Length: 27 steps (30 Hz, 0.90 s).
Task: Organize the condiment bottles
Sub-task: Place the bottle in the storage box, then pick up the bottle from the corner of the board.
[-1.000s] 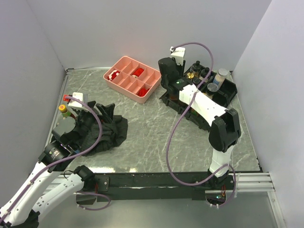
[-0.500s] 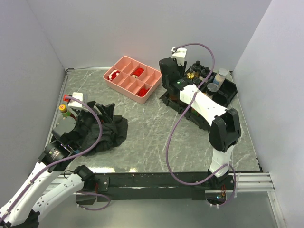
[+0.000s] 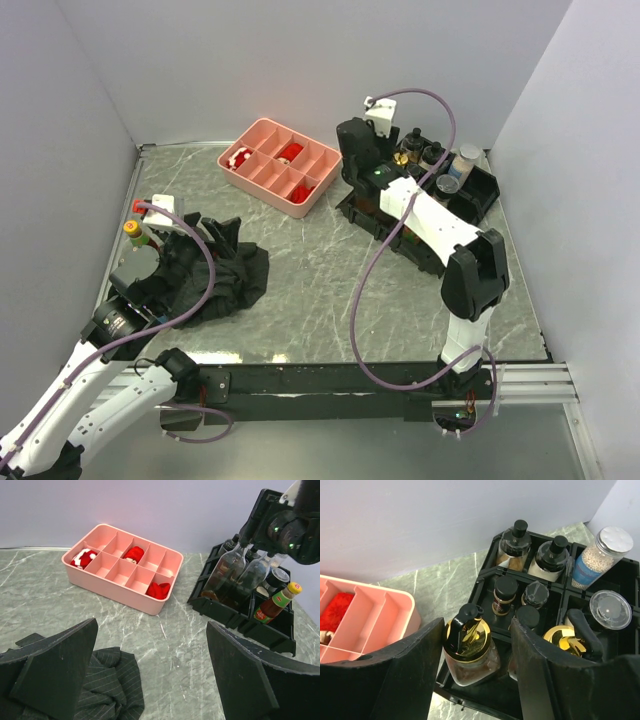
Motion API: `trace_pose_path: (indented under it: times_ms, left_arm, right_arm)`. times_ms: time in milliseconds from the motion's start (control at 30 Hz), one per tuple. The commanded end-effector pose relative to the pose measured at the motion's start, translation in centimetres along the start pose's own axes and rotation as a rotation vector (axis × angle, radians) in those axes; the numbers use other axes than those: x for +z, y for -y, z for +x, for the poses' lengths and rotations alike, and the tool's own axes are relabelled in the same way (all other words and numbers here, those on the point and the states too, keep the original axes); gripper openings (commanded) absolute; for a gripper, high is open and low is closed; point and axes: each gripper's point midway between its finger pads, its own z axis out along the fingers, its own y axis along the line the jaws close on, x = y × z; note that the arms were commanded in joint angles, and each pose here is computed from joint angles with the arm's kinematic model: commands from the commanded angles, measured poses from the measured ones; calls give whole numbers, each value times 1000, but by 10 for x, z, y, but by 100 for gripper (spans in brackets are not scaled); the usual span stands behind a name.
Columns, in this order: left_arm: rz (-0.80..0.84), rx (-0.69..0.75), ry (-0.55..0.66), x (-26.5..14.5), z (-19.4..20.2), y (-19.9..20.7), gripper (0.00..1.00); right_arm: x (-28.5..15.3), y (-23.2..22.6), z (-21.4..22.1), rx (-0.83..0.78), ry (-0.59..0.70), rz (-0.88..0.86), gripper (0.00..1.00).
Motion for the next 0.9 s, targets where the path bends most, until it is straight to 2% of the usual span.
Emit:
trace_pose_path:
  times_ms: [0,67,100,167,267,467,600,633,700,733,767,833,867]
  left_arm:
    - [-13,2,35,3,-8,-2,96]
    - [-30,1,36,3,-8,-5,96]
    - [-38,1,34,4,-7,-6,96]
    - [-64,-5,39,4,-8,-10,96]
    - [-107,-11,48,3,-9,-18,96]
    - [-236,-41,60,3,-9,-38,97]
    - [-436,-86,91,-3,-10,-69,97]
    - [-475,-117,101,-5,-14,-73,96]
    - [-556,-91,72,-8,-6,-85,97]
    - [-608,-93,88,-11,-12,-92,99]
    - [-645,-79,79,-9,-10,-96,93]
    - [-737,-70,92,-15,-16,-109,88]
    - [-763,-50,77,-11,-13,-112,86]
  right_arm:
    - [-26,19,-74,112,95,-29,71]
    - [-35,24,-87,132,105,-52,81]
    - [-38,25,-89,138,107,-62,91]
    - [-47,28,-98,149,111,-96,100]
    - [-60,31,-103,121,101,-152,100]
    - [-107,10,-101,54,32,-454,100]
    - [-141,7,-93,129,-6,-611,100]
    - [-145,5,-77,129,-41,-647,100]
    - [-164,6,-77,161,-43,-730,100]
    - [-170,2,-58,144,-84,-780,100]
    - [-178,3,-61,171,-72,-811,100]
    - [-179,2,-32,162,-111,-835,100]
    - [-183,1,-31,173,-102,-863,100]
